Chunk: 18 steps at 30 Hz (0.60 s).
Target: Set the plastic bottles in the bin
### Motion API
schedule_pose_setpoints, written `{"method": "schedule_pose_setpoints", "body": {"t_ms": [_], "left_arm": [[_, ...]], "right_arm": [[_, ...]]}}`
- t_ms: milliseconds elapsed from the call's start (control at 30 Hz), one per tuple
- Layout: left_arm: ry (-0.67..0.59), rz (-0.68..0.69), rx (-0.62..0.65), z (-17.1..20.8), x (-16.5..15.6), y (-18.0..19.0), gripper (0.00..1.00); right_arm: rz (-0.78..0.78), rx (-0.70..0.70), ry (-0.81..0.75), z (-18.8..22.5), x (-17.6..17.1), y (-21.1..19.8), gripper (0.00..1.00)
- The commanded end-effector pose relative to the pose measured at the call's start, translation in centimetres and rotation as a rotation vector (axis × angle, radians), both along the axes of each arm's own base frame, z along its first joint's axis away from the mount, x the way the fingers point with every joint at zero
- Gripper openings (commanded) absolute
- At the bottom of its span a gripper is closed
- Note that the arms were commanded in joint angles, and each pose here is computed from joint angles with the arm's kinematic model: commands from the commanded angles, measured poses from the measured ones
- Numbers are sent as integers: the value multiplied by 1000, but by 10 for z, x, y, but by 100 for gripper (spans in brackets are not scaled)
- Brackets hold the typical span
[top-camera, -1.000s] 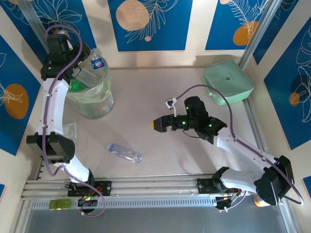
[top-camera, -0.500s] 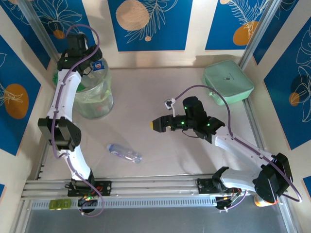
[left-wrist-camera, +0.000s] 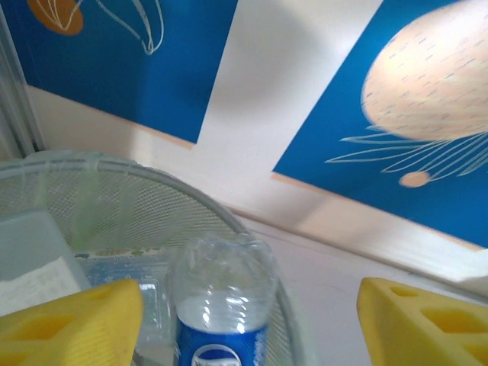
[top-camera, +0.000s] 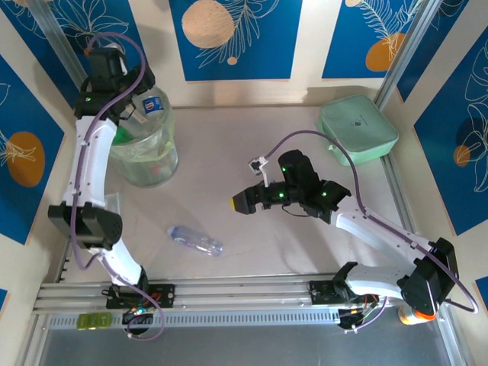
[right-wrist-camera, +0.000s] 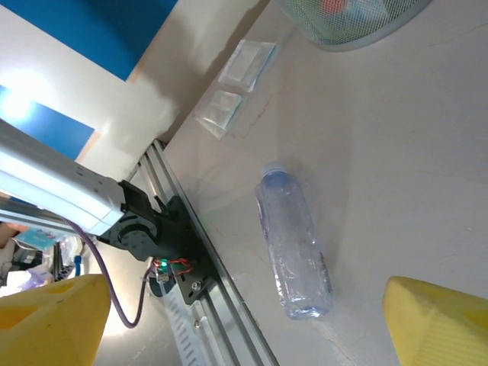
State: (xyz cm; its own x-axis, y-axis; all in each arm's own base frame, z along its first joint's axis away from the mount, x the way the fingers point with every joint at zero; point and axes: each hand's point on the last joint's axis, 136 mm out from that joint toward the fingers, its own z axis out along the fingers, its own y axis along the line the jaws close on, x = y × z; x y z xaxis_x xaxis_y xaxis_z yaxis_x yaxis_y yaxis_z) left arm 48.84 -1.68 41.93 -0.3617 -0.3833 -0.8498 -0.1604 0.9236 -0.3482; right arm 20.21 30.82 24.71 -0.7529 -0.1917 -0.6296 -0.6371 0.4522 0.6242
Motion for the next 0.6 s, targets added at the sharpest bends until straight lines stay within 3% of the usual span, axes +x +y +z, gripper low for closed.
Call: {"method": "schedule_pose_setpoints", "body": {"t_ms": [0, 100, 267, 567], "left_arm": [[-78, -41, -64, 40, -45, -13, 76], [-58, -55, -155, 24, -78, -25, 77], [63, 41, -268, -31, -147, -21, 78], [138, 227, -284, -104, -252, 17, 82]], "right_arm": [[12, -145, -10, -27, -2, -3, 92], [-40, -267, -25, -46, 5, -1, 93], [111, -327, -99, -56, -15, 23, 92], [318, -531, -70, -99, -30, 71, 89]]}}
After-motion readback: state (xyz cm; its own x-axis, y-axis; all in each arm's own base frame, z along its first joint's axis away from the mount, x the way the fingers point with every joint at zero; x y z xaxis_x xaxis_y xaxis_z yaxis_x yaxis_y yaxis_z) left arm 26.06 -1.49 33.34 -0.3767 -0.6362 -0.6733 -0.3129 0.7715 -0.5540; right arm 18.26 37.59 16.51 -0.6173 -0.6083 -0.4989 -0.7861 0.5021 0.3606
